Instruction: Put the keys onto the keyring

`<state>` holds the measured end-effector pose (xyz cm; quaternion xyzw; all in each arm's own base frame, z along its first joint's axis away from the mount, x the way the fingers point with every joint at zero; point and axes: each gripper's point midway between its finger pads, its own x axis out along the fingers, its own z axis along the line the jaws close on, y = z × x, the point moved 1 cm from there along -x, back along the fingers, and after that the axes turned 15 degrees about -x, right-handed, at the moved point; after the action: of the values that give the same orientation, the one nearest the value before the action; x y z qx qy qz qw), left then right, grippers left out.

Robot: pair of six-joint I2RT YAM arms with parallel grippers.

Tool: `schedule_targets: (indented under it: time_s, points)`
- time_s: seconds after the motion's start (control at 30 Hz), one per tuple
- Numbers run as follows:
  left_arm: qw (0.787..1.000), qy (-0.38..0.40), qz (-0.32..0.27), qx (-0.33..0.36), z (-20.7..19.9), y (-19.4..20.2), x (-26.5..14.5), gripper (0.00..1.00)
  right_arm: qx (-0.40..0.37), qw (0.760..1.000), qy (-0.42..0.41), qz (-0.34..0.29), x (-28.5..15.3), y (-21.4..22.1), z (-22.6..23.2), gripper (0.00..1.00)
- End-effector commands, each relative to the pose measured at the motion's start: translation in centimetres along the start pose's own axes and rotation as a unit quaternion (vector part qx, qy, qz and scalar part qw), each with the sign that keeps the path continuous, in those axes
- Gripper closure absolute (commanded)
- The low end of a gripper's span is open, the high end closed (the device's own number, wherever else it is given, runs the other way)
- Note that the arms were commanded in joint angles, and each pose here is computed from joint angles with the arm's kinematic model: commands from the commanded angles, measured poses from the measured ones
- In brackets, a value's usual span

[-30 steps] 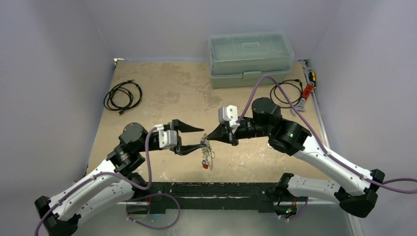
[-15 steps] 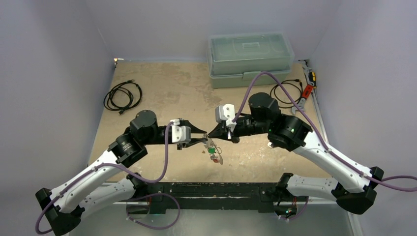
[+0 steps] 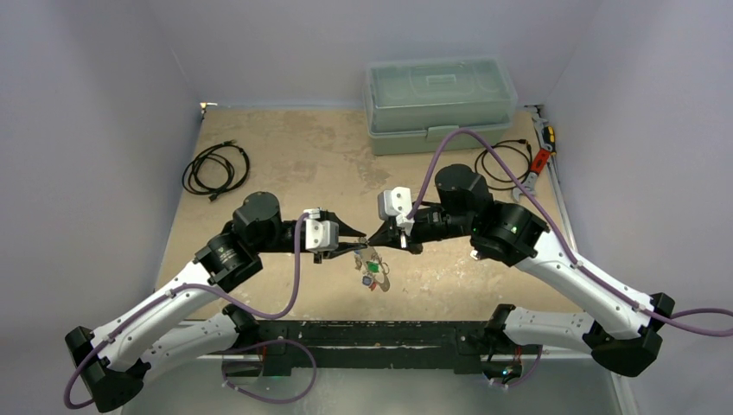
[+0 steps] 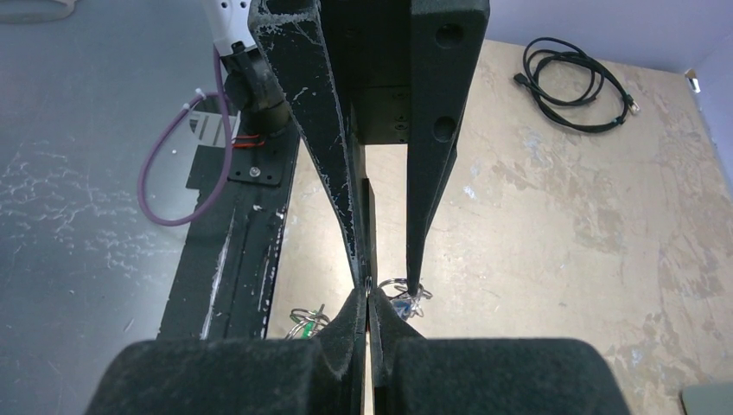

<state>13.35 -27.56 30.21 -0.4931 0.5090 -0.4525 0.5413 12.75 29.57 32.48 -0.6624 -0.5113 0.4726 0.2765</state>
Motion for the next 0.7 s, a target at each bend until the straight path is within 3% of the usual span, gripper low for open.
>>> schedule_targets:
  time_s: [0.0, 0.37, 0.67]
  points:
    - [0.999, 0.013, -0.027, 0.02, -0.52, -2.21, -0.09, 0.79, -0.03, 0.999, 0.021, -0.027, -0.69, -2.44, -1.47, 1.0]
    - [0.999, 0.01, -0.03, 0.02, -0.65, -2.47, -0.39, 0.73, -0.025, 0.999, 0.023, -0.012, -0.26, -1.61, -1.66, 1.0]
    - [0.999, 0.006, -0.028, 0.023, -0.34, -2.06, -0.14, 0.91, -0.026, 0.999, 0.018, -0.022, -0.17, -2.05, -1.63, 1.0]
